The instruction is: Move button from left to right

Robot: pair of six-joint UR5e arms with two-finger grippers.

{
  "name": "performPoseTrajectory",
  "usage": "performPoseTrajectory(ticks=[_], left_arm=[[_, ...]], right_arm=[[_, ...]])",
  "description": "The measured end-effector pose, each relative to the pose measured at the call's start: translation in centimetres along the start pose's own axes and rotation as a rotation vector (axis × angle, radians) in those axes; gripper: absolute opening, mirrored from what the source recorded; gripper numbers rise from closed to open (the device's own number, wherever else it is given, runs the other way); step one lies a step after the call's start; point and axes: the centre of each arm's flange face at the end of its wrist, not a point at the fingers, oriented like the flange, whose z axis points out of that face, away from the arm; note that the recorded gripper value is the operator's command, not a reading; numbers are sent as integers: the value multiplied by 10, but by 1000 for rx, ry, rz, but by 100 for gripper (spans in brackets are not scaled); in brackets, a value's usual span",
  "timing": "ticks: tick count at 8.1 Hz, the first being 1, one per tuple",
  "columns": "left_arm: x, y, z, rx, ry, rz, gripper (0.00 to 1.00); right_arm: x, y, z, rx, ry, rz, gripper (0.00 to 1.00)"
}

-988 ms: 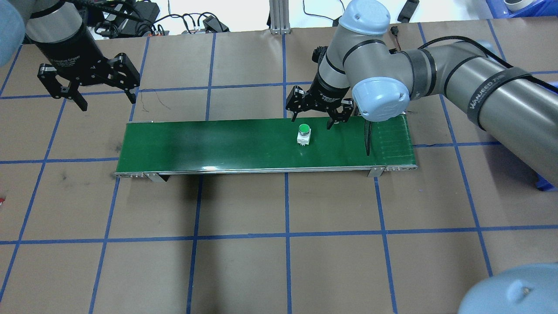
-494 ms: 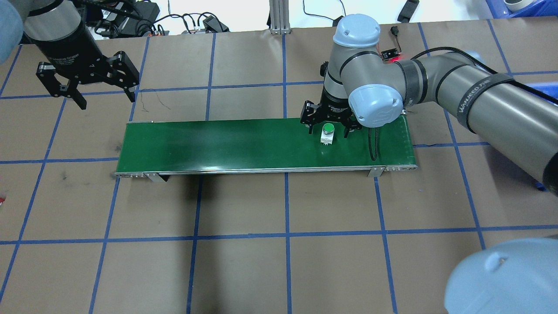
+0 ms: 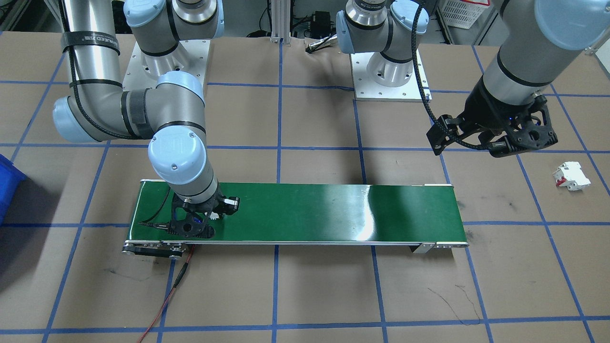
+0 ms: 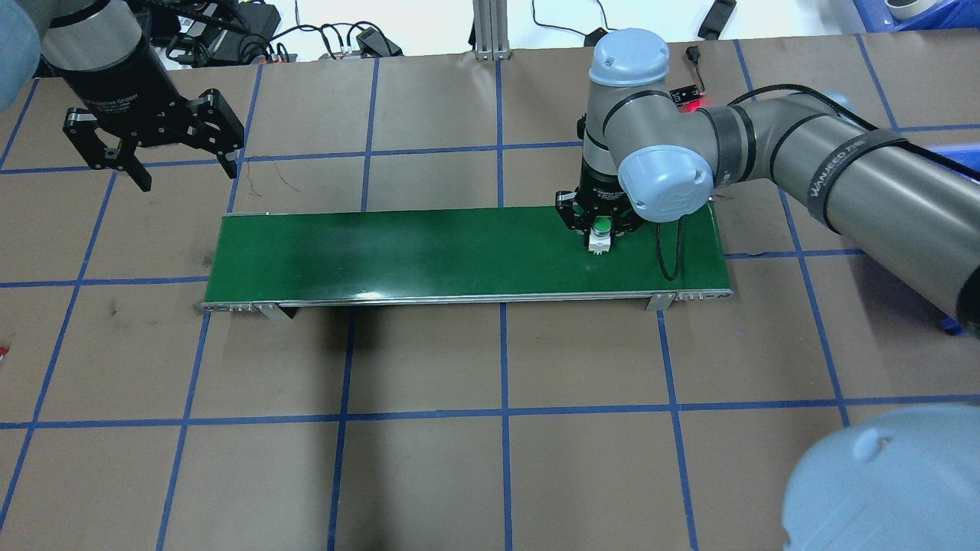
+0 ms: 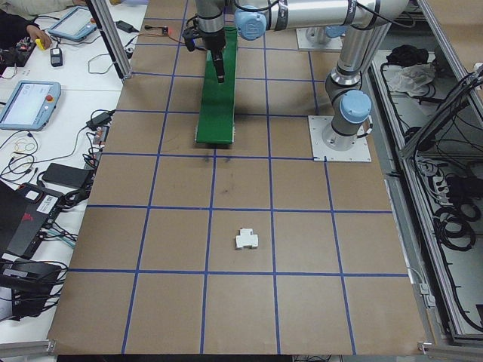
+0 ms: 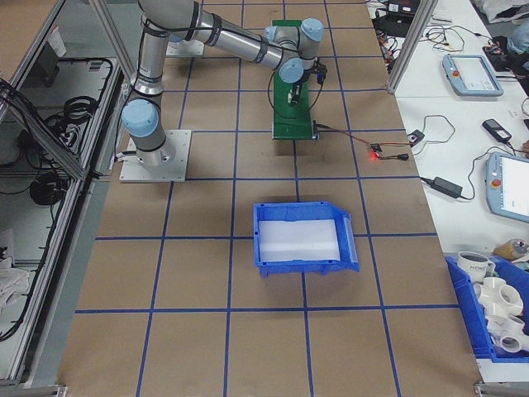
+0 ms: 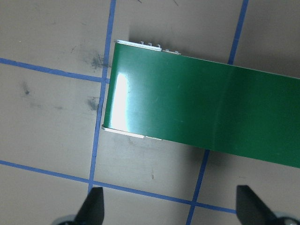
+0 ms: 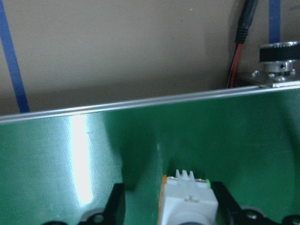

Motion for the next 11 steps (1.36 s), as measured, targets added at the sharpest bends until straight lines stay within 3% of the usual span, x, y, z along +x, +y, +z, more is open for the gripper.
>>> performPoseTrajectory(ticks=[3,6,9,11], left_arm=[[0,1,0,0,0,0,100],[0,1,1,-2,0,-2,100],[0,2,2,-2,1,-1,100],[0,2,3,-2,1,-2,100]], right_arm=[[29,-12,-18,22,-2,3,0],[88,-24,-77,68,-23,-42,0],[197,-33,-141,61,-26,-92,0],[309,-33,-166,32,-43,-83,0]])
